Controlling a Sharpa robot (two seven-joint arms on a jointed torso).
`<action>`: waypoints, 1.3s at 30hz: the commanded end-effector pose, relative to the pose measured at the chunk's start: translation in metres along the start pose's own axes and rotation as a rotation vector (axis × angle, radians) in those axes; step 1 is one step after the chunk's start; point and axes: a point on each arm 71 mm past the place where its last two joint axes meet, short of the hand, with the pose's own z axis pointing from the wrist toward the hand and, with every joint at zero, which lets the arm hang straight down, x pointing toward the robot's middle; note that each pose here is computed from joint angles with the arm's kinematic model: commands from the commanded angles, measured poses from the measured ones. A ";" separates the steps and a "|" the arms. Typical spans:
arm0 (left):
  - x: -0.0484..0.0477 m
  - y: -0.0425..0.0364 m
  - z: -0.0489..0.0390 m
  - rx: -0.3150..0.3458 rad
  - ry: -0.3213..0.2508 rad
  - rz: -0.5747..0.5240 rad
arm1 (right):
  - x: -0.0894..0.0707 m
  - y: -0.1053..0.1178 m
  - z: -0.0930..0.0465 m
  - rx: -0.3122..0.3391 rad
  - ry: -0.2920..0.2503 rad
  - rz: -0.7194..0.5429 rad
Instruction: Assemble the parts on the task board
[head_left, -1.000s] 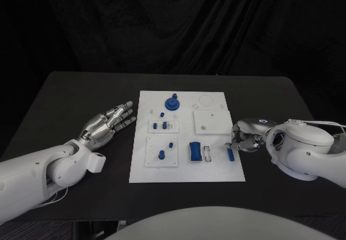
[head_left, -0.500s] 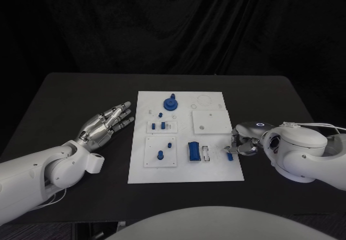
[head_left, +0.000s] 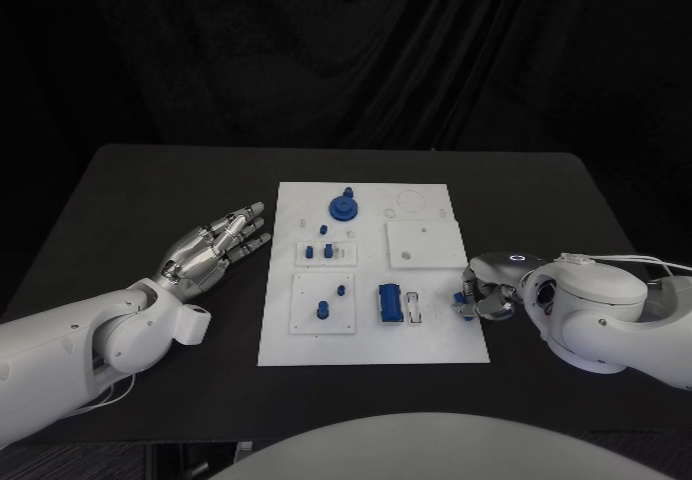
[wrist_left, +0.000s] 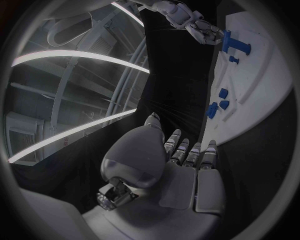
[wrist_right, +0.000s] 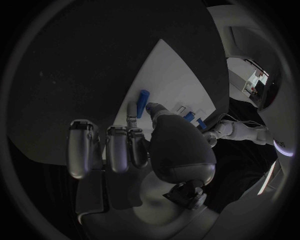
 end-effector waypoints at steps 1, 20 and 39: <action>0.0019 0.0001 0.0008 0.010 0.008 -0.012 | 0.008 0.000 0.002 -0.012 0.000 0.018; 0.0017 0.0006 0.0009 0.004 0.008 -0.012 | 0.022 -0.005 0.006 0.045 0.161 0.674; 0.0026 0.0011 0.0015 -0.001 0.009 -0.012 | 0.018 0.011 0.007 0.015 0.299 1.067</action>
